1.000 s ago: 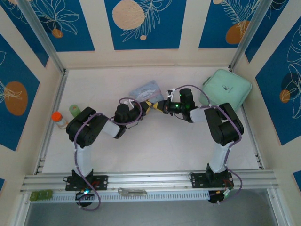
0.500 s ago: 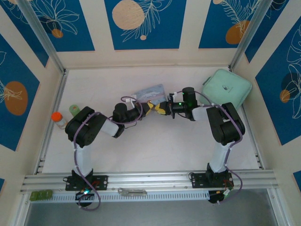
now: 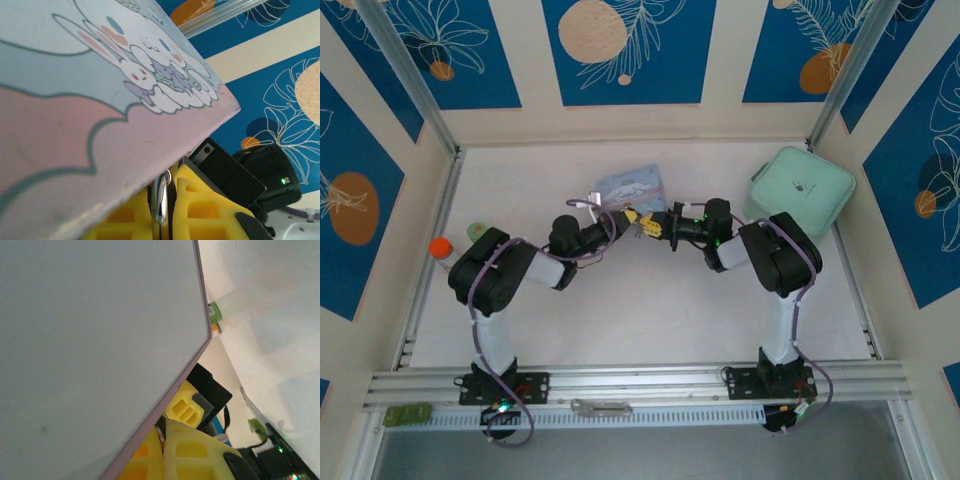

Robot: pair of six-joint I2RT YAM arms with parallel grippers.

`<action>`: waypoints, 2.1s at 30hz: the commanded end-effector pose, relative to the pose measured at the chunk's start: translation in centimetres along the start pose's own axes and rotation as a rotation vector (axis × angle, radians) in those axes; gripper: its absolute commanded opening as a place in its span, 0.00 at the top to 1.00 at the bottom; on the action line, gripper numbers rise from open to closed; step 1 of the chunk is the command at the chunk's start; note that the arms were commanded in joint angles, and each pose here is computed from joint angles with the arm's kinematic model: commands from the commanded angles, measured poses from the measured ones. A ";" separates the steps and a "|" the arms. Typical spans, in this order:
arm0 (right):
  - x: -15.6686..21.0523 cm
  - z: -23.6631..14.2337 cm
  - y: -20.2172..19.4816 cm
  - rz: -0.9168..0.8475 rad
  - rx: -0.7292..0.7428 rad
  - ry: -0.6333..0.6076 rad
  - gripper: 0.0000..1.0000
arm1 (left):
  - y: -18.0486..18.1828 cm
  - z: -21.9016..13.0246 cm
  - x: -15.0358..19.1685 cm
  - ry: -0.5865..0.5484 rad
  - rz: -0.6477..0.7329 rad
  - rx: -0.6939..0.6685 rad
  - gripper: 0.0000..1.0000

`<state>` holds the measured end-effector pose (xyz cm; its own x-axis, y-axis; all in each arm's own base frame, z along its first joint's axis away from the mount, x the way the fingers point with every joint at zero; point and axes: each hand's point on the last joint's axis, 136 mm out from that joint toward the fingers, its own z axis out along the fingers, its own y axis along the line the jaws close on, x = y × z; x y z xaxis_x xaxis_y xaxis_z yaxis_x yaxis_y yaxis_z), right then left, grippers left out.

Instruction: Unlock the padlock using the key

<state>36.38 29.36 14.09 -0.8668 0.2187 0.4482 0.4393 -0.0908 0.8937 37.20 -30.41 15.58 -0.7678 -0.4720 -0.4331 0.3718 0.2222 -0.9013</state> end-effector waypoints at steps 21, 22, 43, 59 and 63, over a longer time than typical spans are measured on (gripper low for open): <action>0.1 1.7 -1.2 0.235 -0.053 -0.033 0.78 | -6.9 -0.4 9.2 0.359 0.097 0.280 1.00; 0.0 1.5 -1.3 0.210 -0.047 -0.041 0.73 | -6.8 -0.4 9.1 0.353 0.095 0.277 1.00; -0.1 -5.5 -4.8 0.007 0.225 -0.155 0.50 | -0.2 0.1 7.2 0.242 0.037 -0.002 1.00; 1.2 -8.6 -6.2 -0.139 0.432 -0.198 0.38 | 2.8 0.1 7.6 0.243 0.026 -0.124 1.00; 1.3 -9.5 -5.6 -0.217 0.488 -0.226 0.38 | 4.1 -0.5 8.1 0.260 0.028 -0.186 1.00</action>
<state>31.02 21.90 9.80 -0.8806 0.3933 0.2641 0.4044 0.3338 0.8515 32.40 -32.78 8.07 -0.8891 -0.2550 -0.3802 0.2707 0.3770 -0.8858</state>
